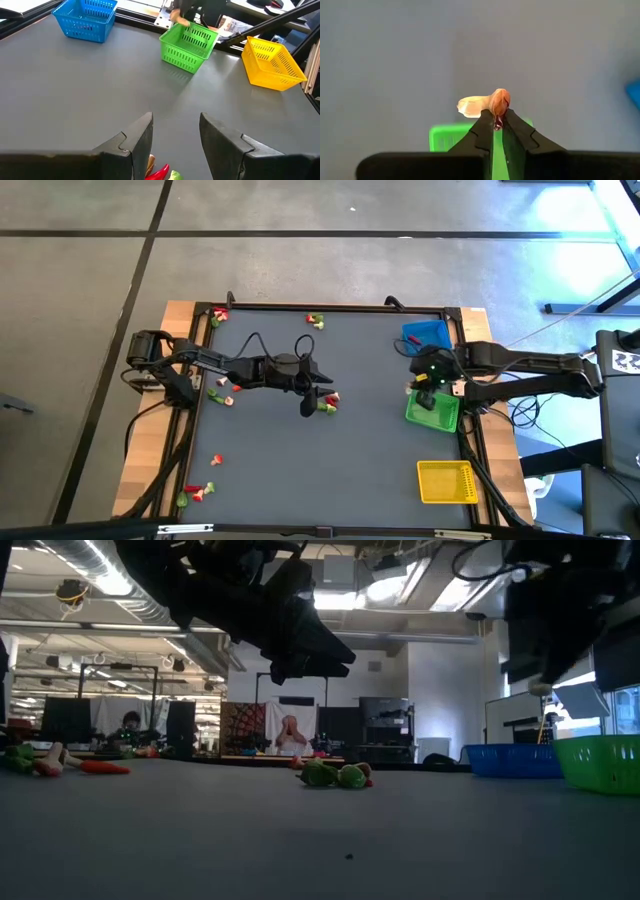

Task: Sort produce into baskets
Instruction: Put the brown mushroom into the green basket

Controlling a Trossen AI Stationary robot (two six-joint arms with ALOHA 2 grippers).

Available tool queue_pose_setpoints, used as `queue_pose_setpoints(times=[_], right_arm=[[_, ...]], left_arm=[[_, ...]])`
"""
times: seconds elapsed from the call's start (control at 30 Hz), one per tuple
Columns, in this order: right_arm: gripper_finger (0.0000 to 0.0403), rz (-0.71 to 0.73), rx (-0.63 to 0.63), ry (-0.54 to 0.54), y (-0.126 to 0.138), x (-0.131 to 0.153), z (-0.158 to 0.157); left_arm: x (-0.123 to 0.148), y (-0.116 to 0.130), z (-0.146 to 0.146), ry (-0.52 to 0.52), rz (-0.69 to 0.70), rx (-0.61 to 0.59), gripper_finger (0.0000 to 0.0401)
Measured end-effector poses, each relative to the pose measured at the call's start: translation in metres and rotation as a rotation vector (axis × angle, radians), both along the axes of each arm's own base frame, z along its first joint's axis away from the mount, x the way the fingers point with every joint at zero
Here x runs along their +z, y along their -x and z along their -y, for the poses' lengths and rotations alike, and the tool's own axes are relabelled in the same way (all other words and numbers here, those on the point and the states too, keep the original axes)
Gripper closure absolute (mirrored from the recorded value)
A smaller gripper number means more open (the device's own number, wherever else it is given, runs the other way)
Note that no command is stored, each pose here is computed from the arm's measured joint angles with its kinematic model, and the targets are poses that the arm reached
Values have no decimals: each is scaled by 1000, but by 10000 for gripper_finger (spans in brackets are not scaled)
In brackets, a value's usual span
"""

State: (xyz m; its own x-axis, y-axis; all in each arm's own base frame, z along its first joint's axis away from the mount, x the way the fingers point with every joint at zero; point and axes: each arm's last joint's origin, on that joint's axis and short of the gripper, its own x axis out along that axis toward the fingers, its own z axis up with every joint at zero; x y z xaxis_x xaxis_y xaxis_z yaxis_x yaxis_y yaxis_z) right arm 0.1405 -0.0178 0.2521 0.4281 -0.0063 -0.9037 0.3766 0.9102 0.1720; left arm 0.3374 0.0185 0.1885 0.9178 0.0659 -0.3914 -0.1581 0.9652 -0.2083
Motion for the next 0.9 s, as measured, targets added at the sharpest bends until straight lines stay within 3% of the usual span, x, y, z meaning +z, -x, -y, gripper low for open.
queue_pose_setpoints(times=[0.37,0.53,0.67,0.9], right_arm=[[379,-118,-169,-77,19,-4,-2],[379,-137,-228,-97,19,-22,-2],[379,-178,-252,-187,21,-37,-5],[379,-124,-271,-202,16,-48,-4]], left_arm=[[0,0,0,-1,0,2,244],[0,0,0,-7,0,8,244],[0,0,0,-6,0,8,244],[0,0,0,-7,0,10,244]])
